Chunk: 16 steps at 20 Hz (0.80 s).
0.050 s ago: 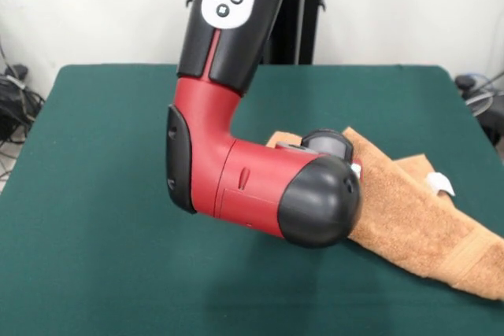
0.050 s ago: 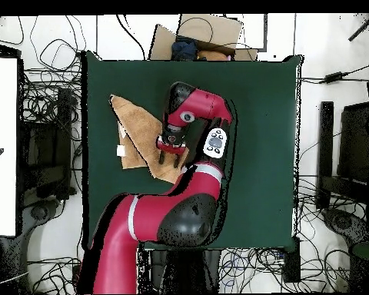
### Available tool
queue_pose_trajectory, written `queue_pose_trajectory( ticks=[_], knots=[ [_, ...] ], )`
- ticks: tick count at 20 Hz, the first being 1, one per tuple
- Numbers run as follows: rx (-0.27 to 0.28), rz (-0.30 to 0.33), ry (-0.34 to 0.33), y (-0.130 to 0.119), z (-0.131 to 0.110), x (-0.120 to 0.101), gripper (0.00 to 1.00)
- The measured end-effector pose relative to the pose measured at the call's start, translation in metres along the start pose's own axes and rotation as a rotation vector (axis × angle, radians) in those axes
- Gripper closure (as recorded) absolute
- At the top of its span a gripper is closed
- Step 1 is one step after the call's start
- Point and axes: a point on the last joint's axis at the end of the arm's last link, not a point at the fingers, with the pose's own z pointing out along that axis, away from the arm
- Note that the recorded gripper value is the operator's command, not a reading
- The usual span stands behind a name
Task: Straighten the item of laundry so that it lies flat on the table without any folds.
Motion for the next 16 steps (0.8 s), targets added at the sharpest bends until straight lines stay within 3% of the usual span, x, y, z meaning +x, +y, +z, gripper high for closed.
queue_pose_trajectory(
  ticks=[16],
  knots=[
    [-0.1, -0.009, 0.033, -0.002, 0.018, 0.005, 0.0]
  ],
)
